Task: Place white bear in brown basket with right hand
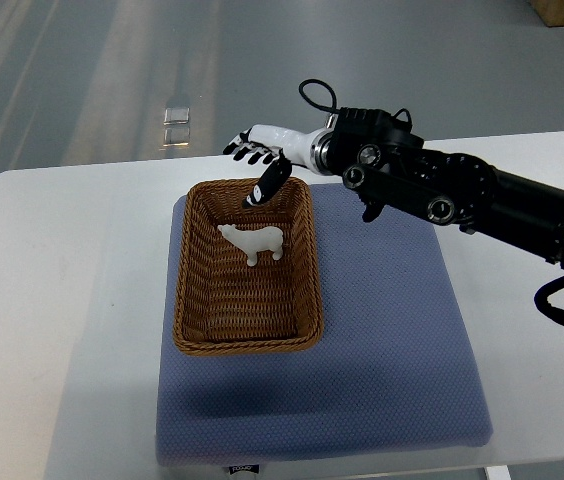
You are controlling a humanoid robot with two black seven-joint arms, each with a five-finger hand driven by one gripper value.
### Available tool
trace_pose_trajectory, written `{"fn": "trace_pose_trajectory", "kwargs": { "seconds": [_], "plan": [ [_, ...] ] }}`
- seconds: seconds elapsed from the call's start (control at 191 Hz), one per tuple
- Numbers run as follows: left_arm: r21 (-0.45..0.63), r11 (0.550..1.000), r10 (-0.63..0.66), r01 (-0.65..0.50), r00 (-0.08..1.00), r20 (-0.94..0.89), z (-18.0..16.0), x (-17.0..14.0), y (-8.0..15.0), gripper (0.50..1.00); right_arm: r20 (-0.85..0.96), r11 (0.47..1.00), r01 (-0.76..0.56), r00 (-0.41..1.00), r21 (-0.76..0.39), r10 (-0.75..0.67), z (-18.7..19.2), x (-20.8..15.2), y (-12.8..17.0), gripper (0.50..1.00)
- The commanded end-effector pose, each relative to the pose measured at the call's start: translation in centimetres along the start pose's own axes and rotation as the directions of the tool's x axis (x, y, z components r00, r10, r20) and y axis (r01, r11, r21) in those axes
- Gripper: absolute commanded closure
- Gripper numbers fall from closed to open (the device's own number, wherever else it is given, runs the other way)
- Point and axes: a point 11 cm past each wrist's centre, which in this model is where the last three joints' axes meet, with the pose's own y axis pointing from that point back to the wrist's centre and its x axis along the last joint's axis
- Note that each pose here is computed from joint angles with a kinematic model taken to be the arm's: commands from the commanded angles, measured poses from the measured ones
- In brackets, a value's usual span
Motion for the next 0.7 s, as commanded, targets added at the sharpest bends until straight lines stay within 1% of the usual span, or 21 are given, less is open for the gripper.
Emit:
{"fn": "trace_pose_trajectory", "kwargs": {
  "seconds": [0.0,0.073,0.157,0.183,0.194,0.272,0.356,0.377,0.429,0.439,0.445,0.45,0.455,0.476,0.696],
  "plan": [
    [0.0,1.0,-0.001,0.001,1.0,0.0,0.0,-0.1,0.0,0.5,0.114,0.995,-0.088,0.99,0.034,0.084,1.0,3.7,1.4,0.64],
    [0.0,1.0,-0.003,0.003,1.0,0.002,0.0,-0.1,0.0,0.5,0.257,0.988,-0.148,0.957,0.042,0.133,3.5,5.1,2.3,0.634],
    [0.0,1.0,-0.003,0.003,1.0,0.002,0.0,-0.1,0.0,0.5,0.434,0.975,-0.22,0.882,0.034,0.184,6.3,6.3,3.5,0.636],
    [0.0,1.0,-0.003,0.003,1.0,0.002,0.0,-0.1,0.0,0.5,0.508,0.97,-0.241,0.839,0.027,0.194,7.4,6.5,3.9,0.634],
    [0.0,1.0,-0.003,0.003,1.0,0.002,0.0,-0.1,0.0,0.5,0.508,0.97,-0.241,0.839,0.027,0.194,7.4,6.5,3.9,0.634],
    [0.0,1.0,-0.003,0.003,1.0,0.002,0.0,-0.1,0.0,0.5,0.699,0.962,-0.271,0.69,0.009,0.188,10.2,5.9,4.6,0.634],
    [0.0,1.0,-0.004,0.004,1.0,0.002,0.0,-0.2,0.0,0.5,0.83,0.958,-0.288,0.532,-0.006,0.165,12.4,5.1,5.0,0.63],
    [0.0,1.0,-0.003,0.003,1.0,0.002,0.0,-0.1,0.0,0.5,0.842,0.957,-0.289,0.515,-0.007,0.162,12.6,5.0,5.1,0.63],
    [0.0,1.0,-0.004,0.004,1.0,0.002,0.0,-0.2,0.0,0.5,0.897,0.953,-0.304,0.417,-0.015,0.147,13.5,4.7,5.4,0.624],
    [0.0,1.0,-0.004,0.004,1.0,0.002,0.0,-0.2,0.0,0.5,0.906,0.952,-0.307,0.399,-0.015,0.143,13.7,4.7,5.4,0.615],
    [0.0,1.0,-0.004,0.004,1.0,0.002,0.0,-0.2,0.0,0.5,0.915,0.95,-0.312,0.379,-0.016,0.14,13.8,4.6,5.5,0.601],
    [0.0,1.0,-0.004,0.004,1.0,0.002,0.0,-0.2,0.0,0.5,0.915,0.95,-0.312,0.379,-0.016,0.14,13.8,4.6,5.5,0.601],
    [0.0,1.0,-0.004,0.004,1.0,0.002,0.0,-0.2,0.0,0.5,0.923,0.949,-0.315,0.361,-0.016,0.136,13.9,4.5,5.5,0.587],
    [0.002,1.0,-0.004,0.004,1.0,0.002,0.0,-0.2,0.0,0.5,0.936,0.946,-0.324,0.326,-0.02,0.131,14.3,4.3,5.5,0.577],
    [0.0,1.0,-0.006,0.006,1.0,0.002,0.0,-0.2,0.0,0.5,0.996,0.913,-0.405,0.055,-0.044,0.073,17.2,2.5,6.0,0.574]
  ]
}}
